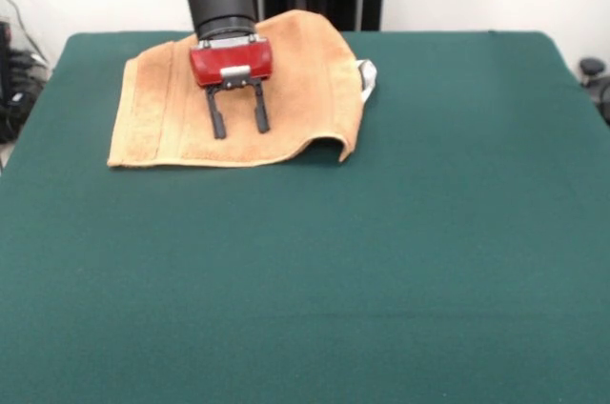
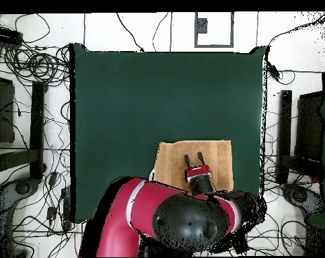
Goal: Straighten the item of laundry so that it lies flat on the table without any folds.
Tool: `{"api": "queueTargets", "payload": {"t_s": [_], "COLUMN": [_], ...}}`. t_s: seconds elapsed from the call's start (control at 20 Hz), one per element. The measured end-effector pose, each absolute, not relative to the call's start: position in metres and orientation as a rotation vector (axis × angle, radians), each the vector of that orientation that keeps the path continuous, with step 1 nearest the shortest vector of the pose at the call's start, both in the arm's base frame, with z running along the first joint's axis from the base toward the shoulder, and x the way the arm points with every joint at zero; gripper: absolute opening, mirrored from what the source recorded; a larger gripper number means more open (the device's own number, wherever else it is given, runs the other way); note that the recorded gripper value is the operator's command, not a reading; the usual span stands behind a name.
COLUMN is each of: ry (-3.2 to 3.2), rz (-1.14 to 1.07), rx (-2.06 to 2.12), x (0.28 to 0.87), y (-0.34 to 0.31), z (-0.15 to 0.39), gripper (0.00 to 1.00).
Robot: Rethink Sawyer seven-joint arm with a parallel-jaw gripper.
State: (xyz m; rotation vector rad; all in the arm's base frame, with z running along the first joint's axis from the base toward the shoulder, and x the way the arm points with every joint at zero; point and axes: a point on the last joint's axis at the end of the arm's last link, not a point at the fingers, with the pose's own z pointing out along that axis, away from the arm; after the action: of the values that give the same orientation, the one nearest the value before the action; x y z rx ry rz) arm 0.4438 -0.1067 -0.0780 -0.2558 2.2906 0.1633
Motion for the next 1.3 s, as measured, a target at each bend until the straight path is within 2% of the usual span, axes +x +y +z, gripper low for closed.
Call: {"api": "queueTargets", "payload": {"t_s": [0.65, 1.3], "ry": [2.297, 2.287], "rz": [0.163, 0.288], "rx": [-0.313, -0.528], "x": [0.444, 0.452], "y": [-0.108, -0.129], "z": [-0.078, -0.077], "gripper": [1.00, 1.00]}}
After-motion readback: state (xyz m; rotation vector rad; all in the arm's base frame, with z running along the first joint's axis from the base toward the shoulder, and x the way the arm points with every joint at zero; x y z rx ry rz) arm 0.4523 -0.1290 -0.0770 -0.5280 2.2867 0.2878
